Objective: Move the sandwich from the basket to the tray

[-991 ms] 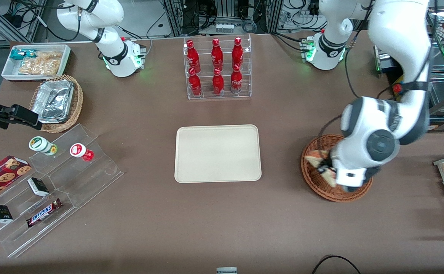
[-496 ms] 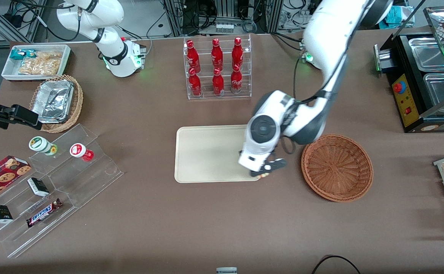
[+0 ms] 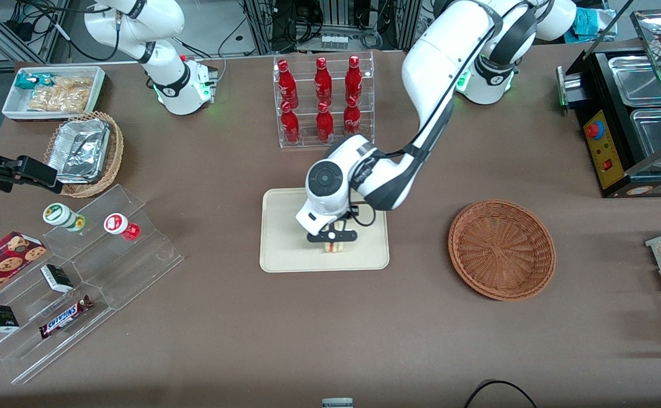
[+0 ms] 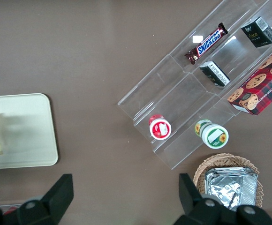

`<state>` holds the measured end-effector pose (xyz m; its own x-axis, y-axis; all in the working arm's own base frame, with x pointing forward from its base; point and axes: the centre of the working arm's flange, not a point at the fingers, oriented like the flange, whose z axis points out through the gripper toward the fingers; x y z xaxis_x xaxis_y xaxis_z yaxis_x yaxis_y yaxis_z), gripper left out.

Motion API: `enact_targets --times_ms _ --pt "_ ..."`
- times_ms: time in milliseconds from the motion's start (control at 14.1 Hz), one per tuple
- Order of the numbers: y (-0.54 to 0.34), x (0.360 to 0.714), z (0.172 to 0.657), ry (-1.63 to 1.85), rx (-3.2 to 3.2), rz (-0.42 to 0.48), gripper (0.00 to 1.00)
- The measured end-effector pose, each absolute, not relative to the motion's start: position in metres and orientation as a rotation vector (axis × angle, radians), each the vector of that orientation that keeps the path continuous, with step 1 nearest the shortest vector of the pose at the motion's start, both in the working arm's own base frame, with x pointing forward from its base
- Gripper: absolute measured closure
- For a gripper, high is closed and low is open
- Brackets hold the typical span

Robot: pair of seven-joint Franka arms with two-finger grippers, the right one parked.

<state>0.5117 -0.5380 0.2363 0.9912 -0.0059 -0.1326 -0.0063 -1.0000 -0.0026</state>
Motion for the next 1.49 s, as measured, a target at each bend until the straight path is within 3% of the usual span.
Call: enact_targets --times_ms 425,708,920,1133,1487 --pt "-0.543 0.51 0.222 0.027 -3.143 0.203 0.64" --pt "-0.546 0.52 0.25 0.02 -3.179 0.142 0.29" --pt "-0.526 0.547 0.323 -0.041 -3.236 0.021 0.01" --pt "-0.446 0.58 0.405 -0.134 -3.223 -0.025 0.0" --pt "-0.287 0.579 0.481 -0.091 -3.114 0.144 0.01"
